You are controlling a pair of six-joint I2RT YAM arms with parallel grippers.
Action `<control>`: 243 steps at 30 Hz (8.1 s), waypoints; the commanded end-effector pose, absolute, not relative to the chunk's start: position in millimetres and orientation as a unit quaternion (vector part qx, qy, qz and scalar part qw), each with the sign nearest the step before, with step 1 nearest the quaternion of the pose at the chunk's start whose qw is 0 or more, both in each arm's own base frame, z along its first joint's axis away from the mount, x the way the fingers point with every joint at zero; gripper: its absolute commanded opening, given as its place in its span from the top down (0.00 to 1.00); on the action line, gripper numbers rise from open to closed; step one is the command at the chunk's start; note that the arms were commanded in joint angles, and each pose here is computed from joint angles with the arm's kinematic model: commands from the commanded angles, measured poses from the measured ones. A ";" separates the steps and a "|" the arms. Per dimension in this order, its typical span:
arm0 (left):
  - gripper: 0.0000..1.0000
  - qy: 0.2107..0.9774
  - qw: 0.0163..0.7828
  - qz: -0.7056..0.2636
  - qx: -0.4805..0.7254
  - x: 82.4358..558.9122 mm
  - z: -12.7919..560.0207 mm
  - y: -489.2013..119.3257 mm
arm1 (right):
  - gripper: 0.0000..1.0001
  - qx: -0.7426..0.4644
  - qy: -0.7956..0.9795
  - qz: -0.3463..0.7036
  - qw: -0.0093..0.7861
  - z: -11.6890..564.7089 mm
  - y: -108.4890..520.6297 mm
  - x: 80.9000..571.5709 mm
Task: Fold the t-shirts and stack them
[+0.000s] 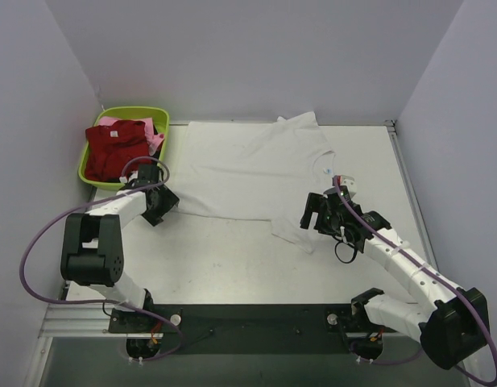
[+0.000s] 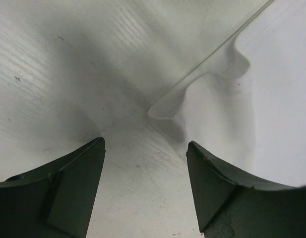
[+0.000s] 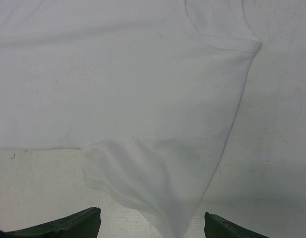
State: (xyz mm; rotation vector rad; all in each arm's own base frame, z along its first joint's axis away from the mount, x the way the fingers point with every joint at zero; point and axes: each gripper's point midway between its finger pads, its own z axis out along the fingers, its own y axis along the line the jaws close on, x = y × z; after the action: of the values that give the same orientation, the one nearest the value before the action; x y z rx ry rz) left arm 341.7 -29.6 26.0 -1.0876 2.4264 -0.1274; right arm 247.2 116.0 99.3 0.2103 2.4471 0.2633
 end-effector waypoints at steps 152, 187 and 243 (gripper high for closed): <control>1.00 0.849 0.334 -0.055 -0.405 383.7 73.0 -41.5 | 1.00 0.186 0.931 0.052 0.309 111.6 103.3 399.6; 0.06 0.830 0.384 -0.112 -0.389 384.2 121.4 -60.7 | 0.00 0.183 0.917 0.023 0.353 116.5 95.2 420.5; 0.06 0.889 0.344 -0.121 -0.275 365.2 43.9 -118.6 | 0.00 0.137 0.936 0.133 0.297 51.7 215.1 452.3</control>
State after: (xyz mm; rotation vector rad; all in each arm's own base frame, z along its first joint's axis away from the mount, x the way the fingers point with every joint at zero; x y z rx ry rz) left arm 362.5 -123.6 36.1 -0.7316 2.3417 -0.3124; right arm 429.8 207.4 36.6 0.3414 2.5571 0.3335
